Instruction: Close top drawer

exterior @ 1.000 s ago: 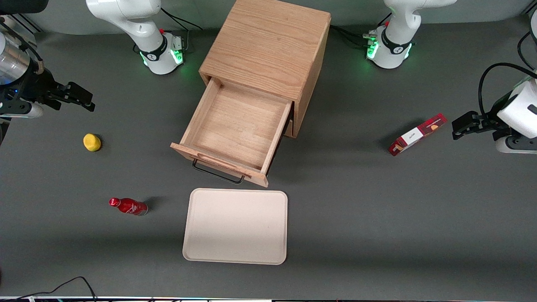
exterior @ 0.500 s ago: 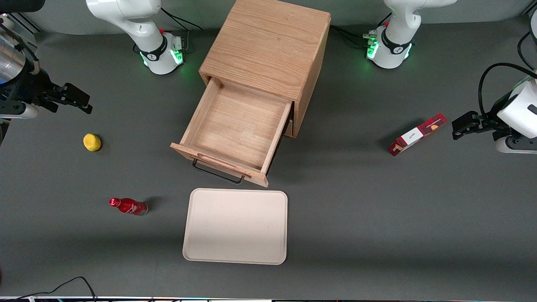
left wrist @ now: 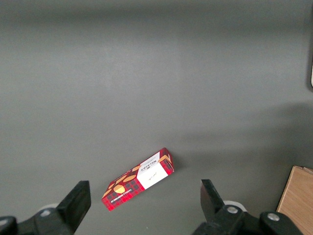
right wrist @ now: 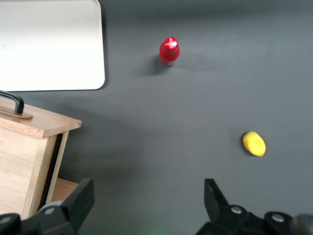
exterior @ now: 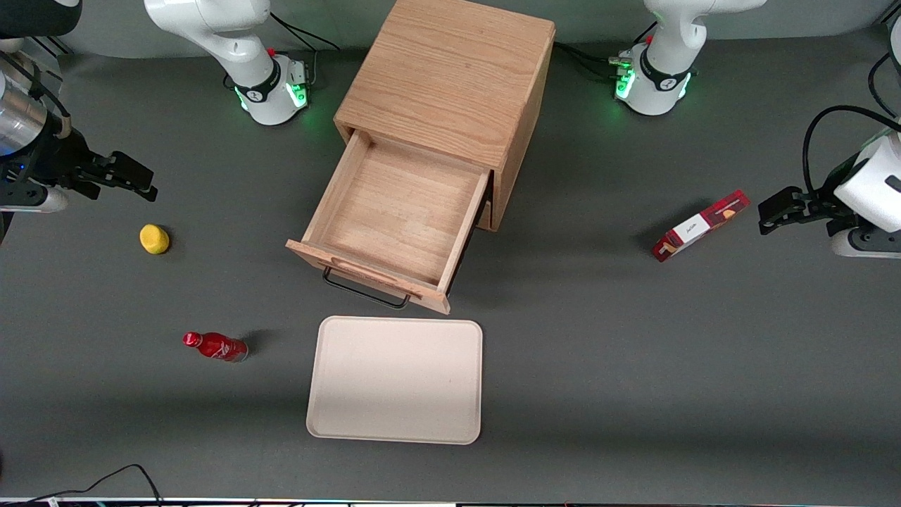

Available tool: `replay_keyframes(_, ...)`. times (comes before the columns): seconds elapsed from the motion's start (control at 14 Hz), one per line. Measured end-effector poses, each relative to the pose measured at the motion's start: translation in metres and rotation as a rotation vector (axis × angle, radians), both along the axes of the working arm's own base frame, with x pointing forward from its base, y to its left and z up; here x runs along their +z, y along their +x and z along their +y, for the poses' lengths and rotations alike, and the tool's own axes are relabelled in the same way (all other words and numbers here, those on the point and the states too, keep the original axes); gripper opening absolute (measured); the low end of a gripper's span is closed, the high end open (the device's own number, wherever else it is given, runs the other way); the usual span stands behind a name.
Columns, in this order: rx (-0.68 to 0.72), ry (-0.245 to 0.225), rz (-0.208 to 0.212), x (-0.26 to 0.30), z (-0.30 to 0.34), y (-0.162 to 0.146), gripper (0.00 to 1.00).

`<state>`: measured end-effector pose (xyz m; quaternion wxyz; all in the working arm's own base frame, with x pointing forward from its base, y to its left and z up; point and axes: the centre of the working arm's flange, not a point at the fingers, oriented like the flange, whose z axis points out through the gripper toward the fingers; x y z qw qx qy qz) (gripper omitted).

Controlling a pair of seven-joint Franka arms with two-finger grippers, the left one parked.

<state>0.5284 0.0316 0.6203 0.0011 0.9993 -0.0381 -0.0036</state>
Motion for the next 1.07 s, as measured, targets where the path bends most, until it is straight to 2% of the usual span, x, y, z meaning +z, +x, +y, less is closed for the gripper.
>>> replay_keyframes(0.21,0.005,0.001,-0.006,0.002,0.001,0.004,1.0)
replay_keyframes(0.5,0.041,0.004,-0.043,0.016,0.021,0.019,1.0)
replay_keyframes(0.79,0.16,0.026,-0.069,0.019,0.089,0.045,1.0)
replay_keyframes(1.07,0.316,0.069,-0.053,0.0,0.175,0.056,1.0)
